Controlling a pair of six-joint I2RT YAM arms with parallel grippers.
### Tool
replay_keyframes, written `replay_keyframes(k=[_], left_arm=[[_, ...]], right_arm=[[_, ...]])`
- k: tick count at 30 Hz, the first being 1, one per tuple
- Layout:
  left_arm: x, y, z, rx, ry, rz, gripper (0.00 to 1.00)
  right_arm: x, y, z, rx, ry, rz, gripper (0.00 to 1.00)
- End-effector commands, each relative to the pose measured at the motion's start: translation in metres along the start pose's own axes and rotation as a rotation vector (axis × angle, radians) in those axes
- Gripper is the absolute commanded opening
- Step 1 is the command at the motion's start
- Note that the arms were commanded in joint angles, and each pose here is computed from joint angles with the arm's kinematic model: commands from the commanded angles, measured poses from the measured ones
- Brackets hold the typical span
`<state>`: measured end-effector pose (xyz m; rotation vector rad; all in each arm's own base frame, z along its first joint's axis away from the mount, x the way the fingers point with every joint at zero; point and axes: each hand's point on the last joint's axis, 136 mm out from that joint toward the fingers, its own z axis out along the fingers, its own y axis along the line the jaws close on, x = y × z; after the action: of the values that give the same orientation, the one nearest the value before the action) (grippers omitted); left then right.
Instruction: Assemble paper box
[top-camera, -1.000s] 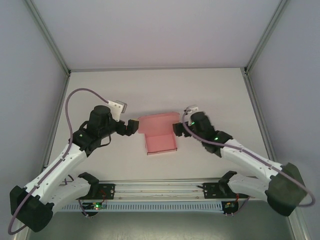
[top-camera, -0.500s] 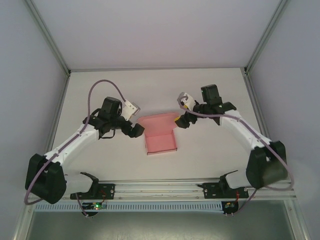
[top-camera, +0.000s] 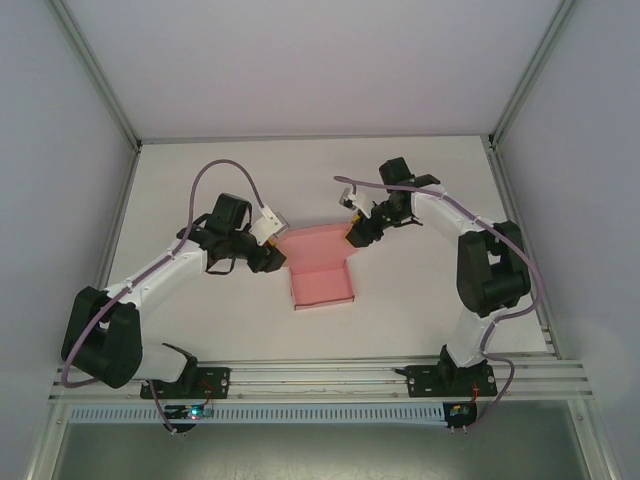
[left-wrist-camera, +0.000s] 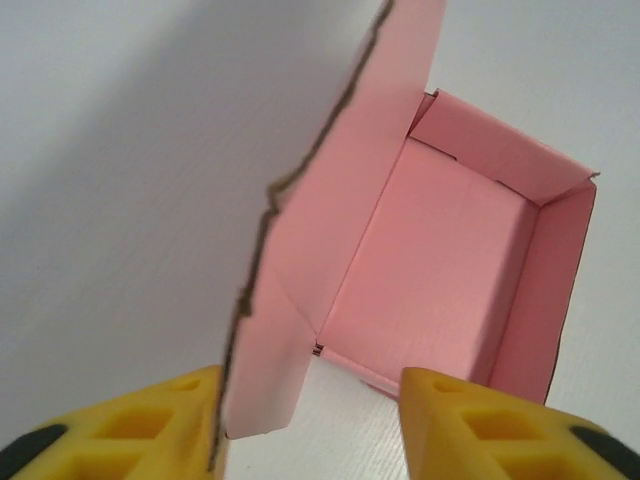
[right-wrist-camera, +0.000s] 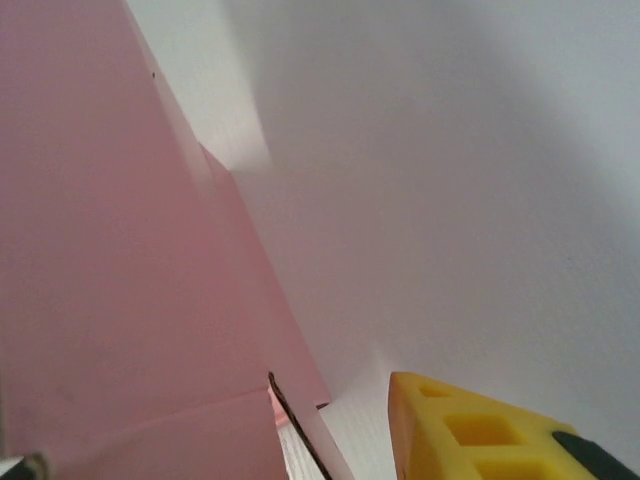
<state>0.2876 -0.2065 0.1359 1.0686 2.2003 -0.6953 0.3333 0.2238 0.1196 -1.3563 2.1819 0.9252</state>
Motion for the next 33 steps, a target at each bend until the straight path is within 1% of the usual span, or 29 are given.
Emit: replay_keyframes(k=[1, 5, 11, 14, 16, 17, 19, 20, 22, 23, 25, 27, 30, 33], left_arm=[[-0.012, -0.002, -0.007, 0.024, -0.033, 0.038, 0.43], [-0.008, -0.001, -0.004, 0.031, -0.008, 0.023, 0.39], [-0.009, -0.002, 0.002, 0.069, 0.009, 0.001, 0.36], [-0.009, 0.000, 0.003, 0.068, 0.023, -0.005, 0.29], [-0.008, 0.001, 0.003, 0.062, 0.032, -0.008, 0.24], [-0.008, 0.001, 0.003, 0.060, 0.032, -0.009, 0.19], [-0.008, 0.003, 0.003, 0.045, 0.032, -0.010, 0.11], [-0.009, 0.005, 0.002, 0.035, 0.029, -0.012, 0.09], [-0.011, 0.008, 0.002, 0.013, 0.025, -0.019, 0.04], [-0.014, 0.009, 0.001, 0.002, 0.020, -0.023, 0.02], [-0.018, 0.011, 0.001, -0.018, 0.010, -0.030, 0.00], [-0.028, 0.013, 0.001, -0.056, -0.008, -0.041, 0.00], [-0.049, 0.024, 0.001, -0.168, -0.046, -0.090, 0.00], [-0.073, 0.040, 0.000, -0.305, -0.108, -0.206, 0.00]], right_arm=[[-0.006, 0.008, 0.001, -0.044, -0.003, -0.002, 0.36], [-0.003, 0.011, -0.003, -0.032, 0.007, -0.004, 0.36], [-0.001, 0.012, -0.007, -0.013, 0.023, 0.013, 0.35], [-0.002, 0.013, -0.009, -0.009, 0.023, 0.008, 0.34], [-0.001, 0.013, -0.010, 0.000, 0.030, 0.000, 0.31], [-0.001, 0.013, -0.011, 0.004, 0.034, 0.001, 0.30], [0.000, 0.014, -0.013, 0.011, 0.043, 0.000, 0.22], [0.000, 0.014, -0.014, 0.013, 0.043, 0.001, 0.18], [-0.001, 0.016, -0.017, 0.021, 0.045, 0.000, 0.12], [-0.002, 0.016, -0.018, 0.034, 0.043, 0.003, 0.08], [-0.005, 0.014, -0.018, 0.078, 0.041, 0.020, 0.04], [-0.010, 0.006, -0.019, 0.167, 0.023, 0.059, 0.00], [-0.022, -0.005, -0.021, 0.325, -0.031, 0.159, 0.00], [-0.032, -0.006, -0.023, 0.481, -0.127, 0.266, 0.00]])
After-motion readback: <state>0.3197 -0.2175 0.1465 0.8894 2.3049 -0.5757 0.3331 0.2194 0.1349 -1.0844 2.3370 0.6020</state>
